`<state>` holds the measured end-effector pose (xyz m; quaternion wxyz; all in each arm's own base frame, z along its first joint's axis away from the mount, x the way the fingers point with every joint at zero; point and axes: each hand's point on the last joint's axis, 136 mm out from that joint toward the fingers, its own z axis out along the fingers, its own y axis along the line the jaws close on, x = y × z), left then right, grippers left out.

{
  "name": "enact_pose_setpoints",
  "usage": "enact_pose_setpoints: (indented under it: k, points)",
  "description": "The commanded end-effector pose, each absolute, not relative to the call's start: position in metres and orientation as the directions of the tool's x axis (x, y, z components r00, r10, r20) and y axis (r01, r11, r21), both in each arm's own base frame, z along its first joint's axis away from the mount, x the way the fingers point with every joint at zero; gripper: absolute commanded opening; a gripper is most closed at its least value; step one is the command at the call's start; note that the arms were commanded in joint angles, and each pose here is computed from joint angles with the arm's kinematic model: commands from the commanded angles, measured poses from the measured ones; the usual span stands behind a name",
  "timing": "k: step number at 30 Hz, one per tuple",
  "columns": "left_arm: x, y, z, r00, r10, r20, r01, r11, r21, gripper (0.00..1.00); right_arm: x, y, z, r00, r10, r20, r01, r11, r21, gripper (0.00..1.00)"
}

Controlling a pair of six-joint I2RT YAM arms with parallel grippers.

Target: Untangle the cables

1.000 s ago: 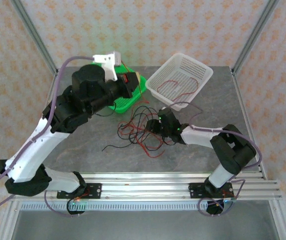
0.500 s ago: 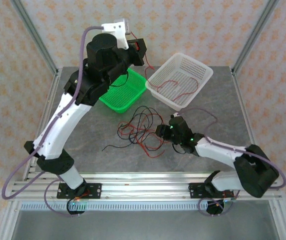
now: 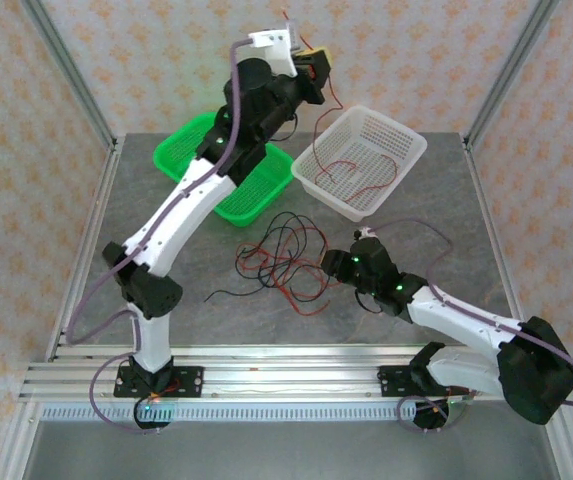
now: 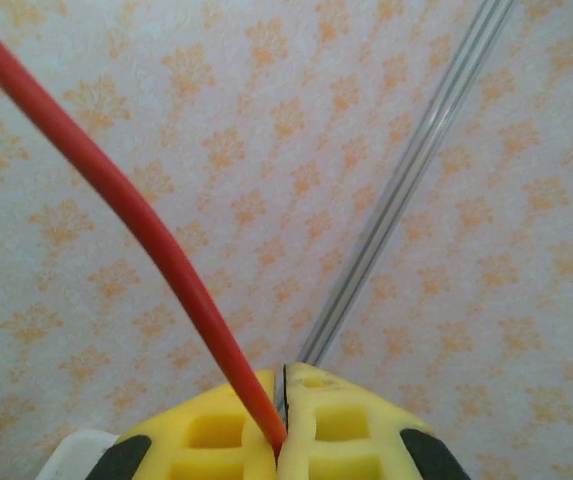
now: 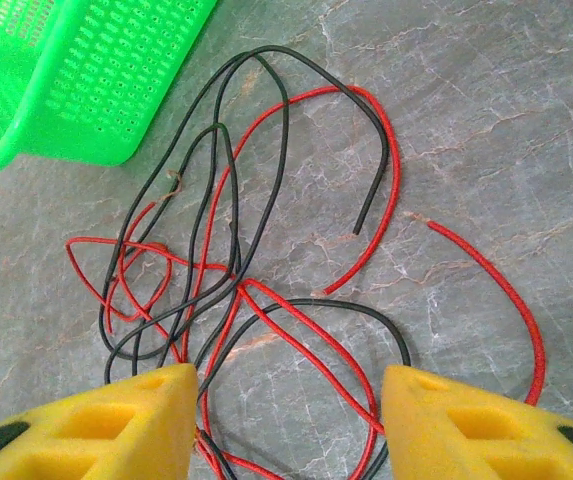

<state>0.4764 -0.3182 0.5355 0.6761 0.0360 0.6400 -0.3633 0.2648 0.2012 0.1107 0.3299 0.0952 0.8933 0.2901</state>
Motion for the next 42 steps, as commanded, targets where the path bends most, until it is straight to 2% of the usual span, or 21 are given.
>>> enact_pose_setpoints:
  k: [1, 7, 14, 19, 27, 30, 32, 34, 39, 42]
  points:
    - [0.494, -0.329, 0.534, 0.008, -0.443, -0.897, 0.572, 0.738, -0.359, 0.00, 0.262, 0.195, 0.107, -0.758, 0.371, -0.536, 0.001, 0.823, 0.568, 0.51]
    - [0.537, -0.354, 0.472, -0.007, -0.404, -0.915, 0.540, 0.768, -0.343, 0.00, 0.254, 0.189, 0.101, -0.761, 0.387, -0.521, 0.019, 0.816, 0.577, 0.51]
    - [0.581, -0.387, 0.339, -0.222, -0.297, -0.929, 0.475, 0.799, -0.369, 0.00, 0.248, 0.182, 0.096, -0.764, 0.386, -0.517, 0.034, 0.824, 0.565, 0.51]
    - [0.593, -0.399, 0.249, -0.363, -0.191, -0.912, 0.429, 0.834, -0.346, 0.00, 0.248, 0.182, 0.097, -0.765, 0.381, -0.519, 0.034, 0.828, 0.559, 0.51]
    - [0.594, -0.402, 0.158, -0.489, -0.020, -0.872, 0.386, 0.891, -0.237, 0.02, 0.253, 0.185, 0.098, -0.771, 0.368, -0.520, 0.032, 0.837, 0.546, 0.51]
    - [0.590, -0.401, 0.146, -0.503, 0.039, -0.863, 0.382, 0.906, -0.181, 0.24, 0.254, 0.187, 0.097, -0.775, 0.364, -0.517, 0.034, 0.841, 0.540, 0.51]
    - [0.587, -0.401, 0.147, -0.497, 0.076, -0.864, 0.384, 0.912, -0.141, 0.43, 0.254, 0.187, 0.097, -0.778, 0.360, -0.515, 0.033, 0.842, 0.538, 0.51]
    - [0.584, -0.402, 0.157, -0.480, 0.103, -0.871, 0.397, 0.911, -0.111, 0.55, 0.255, 0.188, 0.097, -0.778, 0.360, -0.515, 0.033, 0.842, 0.539, 0.51]
    - [0.577, -0.405, 0.205, -0.399, 0.124, -0.909, 0.417, 0.907, -0.060, 0.79, 0.255, 0.188, 0.099, -0.778, 0.363, -0.513, 0.038, 0.842, 0.538, 0.51]
    - [0.573, -0.402, 0.242, -0.344, 0.123, -0.931, 0.409, 0.912, -0.030, 0.85, 0.255, 0.187, 0.100, -0.779, 0.365, -0.510, 0.044, 0.843, 0.536, 0.51]
